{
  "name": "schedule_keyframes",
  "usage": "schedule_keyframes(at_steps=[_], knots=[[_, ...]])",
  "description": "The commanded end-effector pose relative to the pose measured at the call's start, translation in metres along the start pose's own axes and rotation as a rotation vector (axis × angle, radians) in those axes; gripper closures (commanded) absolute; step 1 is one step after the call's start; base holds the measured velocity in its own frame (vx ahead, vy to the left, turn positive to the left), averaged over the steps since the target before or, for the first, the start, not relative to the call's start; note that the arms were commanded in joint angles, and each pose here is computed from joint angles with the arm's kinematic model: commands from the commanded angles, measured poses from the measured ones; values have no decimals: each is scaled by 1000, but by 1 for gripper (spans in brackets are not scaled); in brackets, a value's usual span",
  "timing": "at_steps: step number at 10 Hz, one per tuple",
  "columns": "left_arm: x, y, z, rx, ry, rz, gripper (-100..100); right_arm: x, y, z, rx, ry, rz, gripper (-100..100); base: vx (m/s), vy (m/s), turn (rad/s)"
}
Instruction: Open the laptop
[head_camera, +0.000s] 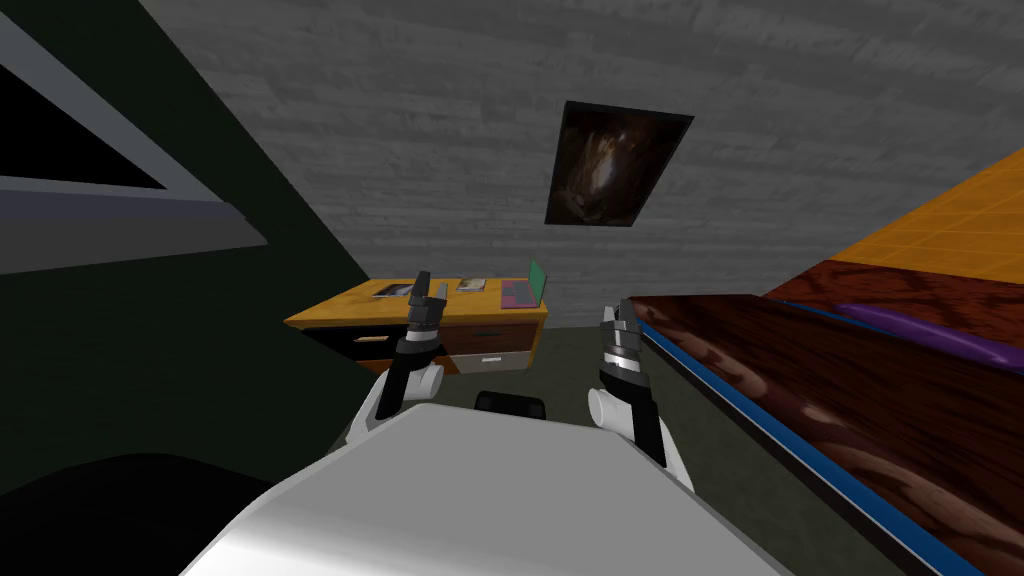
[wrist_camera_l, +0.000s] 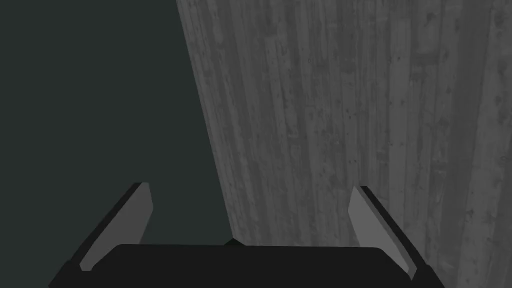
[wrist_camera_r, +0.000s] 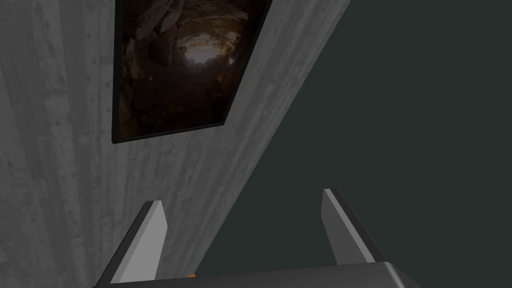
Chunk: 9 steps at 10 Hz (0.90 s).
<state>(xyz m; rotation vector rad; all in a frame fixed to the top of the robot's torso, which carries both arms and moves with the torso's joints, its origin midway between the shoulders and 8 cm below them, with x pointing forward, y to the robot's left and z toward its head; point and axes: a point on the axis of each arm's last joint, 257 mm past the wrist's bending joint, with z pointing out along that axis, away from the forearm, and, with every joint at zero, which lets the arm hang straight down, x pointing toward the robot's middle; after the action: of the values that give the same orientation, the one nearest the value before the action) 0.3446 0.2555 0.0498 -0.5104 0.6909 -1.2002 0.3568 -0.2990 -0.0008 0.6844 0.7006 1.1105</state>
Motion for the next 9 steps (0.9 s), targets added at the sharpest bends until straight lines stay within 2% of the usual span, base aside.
schedule_keyframes(at_steps=[1,9], knots=[[0,0,0,0,0,0,0,0,0,0,0,0,0,0,0,0,0],[0,0,0,0,0,0,0,0,0,0,0,0,0,0,0,0,0]])
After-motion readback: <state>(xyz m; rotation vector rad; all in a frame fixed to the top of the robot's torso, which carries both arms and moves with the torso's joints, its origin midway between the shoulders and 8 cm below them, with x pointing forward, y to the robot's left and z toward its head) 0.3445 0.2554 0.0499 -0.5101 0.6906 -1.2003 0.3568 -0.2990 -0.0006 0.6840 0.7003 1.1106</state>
